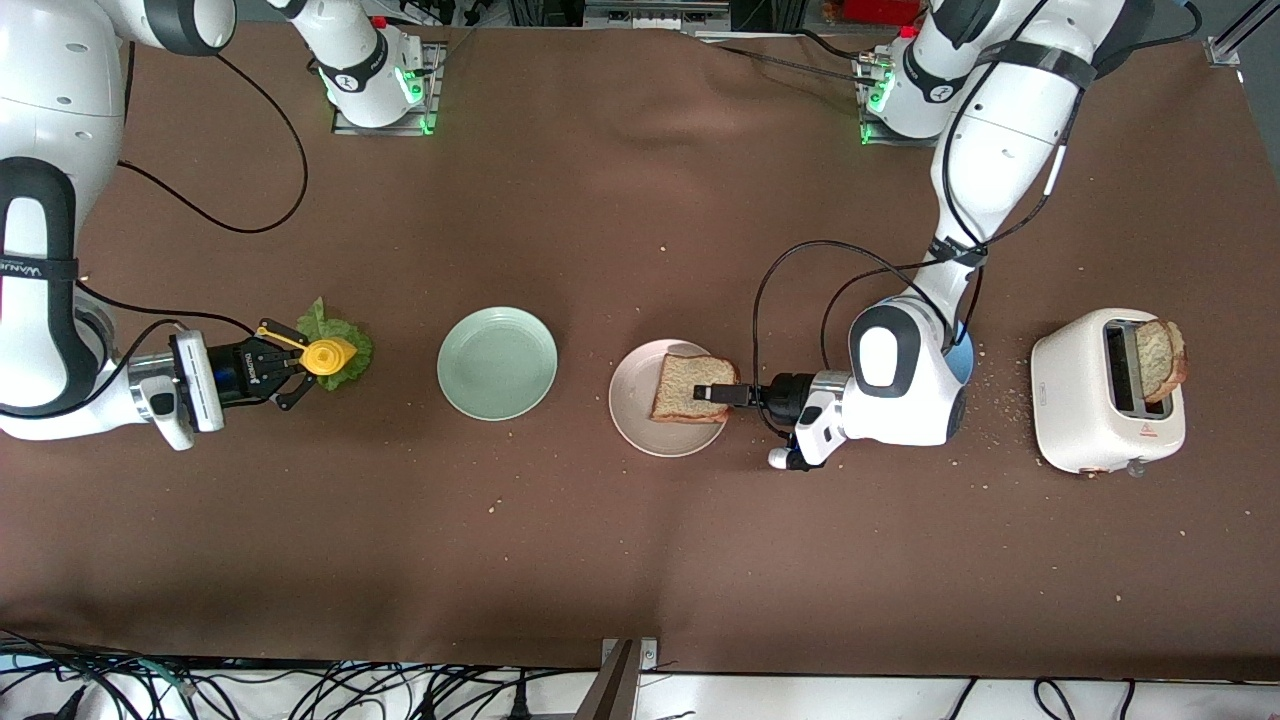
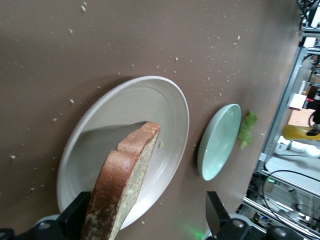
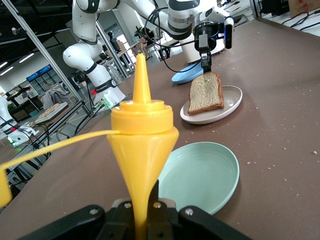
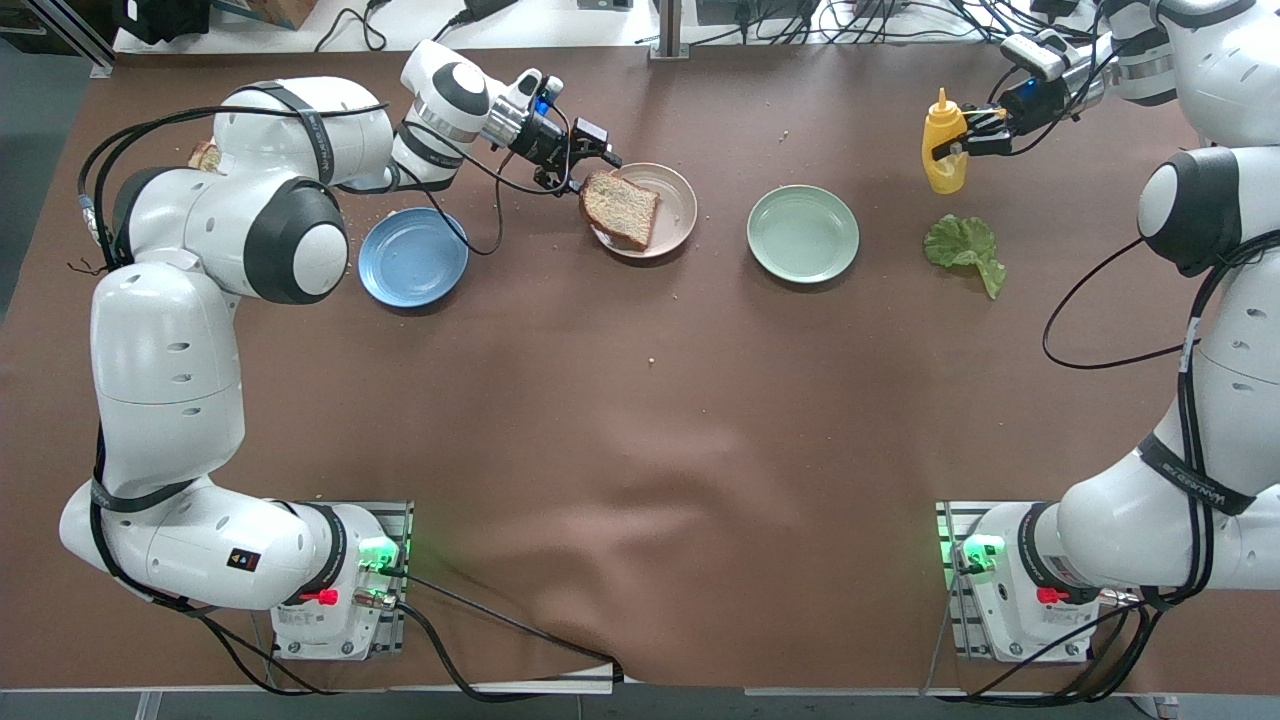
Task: Make sandwich in beige plate with both arms
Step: 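Lower the toast onto the beige plate and open the left gripper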
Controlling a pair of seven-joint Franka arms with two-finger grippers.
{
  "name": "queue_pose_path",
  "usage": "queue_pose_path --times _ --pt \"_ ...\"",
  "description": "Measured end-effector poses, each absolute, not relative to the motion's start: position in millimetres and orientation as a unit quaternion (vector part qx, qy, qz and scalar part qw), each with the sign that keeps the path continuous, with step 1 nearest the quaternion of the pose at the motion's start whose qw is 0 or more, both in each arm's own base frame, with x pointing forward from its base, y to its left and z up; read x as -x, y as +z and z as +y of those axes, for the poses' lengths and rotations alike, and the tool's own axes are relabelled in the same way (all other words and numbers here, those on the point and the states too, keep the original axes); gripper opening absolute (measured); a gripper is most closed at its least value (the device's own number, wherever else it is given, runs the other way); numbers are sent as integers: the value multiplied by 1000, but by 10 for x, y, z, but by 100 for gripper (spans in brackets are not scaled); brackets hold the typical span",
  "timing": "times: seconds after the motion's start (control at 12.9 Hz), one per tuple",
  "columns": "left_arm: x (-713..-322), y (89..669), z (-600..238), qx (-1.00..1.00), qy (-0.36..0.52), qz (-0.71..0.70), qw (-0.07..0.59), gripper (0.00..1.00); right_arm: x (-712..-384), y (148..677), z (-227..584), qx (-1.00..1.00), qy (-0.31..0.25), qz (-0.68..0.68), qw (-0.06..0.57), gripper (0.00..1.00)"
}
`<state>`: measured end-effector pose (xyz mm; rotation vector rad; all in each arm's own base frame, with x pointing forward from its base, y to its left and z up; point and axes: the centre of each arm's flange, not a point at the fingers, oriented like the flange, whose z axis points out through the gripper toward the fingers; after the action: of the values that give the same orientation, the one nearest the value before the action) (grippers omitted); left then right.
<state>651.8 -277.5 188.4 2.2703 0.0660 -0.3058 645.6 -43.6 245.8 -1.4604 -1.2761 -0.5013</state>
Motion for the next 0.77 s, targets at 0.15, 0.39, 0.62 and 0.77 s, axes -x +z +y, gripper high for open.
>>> queue_pose_path --times 0.15,0.39,0.62,0.77 --pt "-6534 1971 -2929 -930 -95 36 354 100 -6456 2455 -435 614 -211 -536 539 5" --pt "-6523 2059 -3070 -937 -83 55 335 100 -6456 2454 -434 614 -211 -536 539 5" --pt "-6596 2112 -3004 -946 -66 89 305 100 -6455 2442 -435 615 -210 -536 539 5" --pt "-6646 2172 -2993 -949 -46 110 292 100 -6454 2429 -435 615 -210 -535 540 5"
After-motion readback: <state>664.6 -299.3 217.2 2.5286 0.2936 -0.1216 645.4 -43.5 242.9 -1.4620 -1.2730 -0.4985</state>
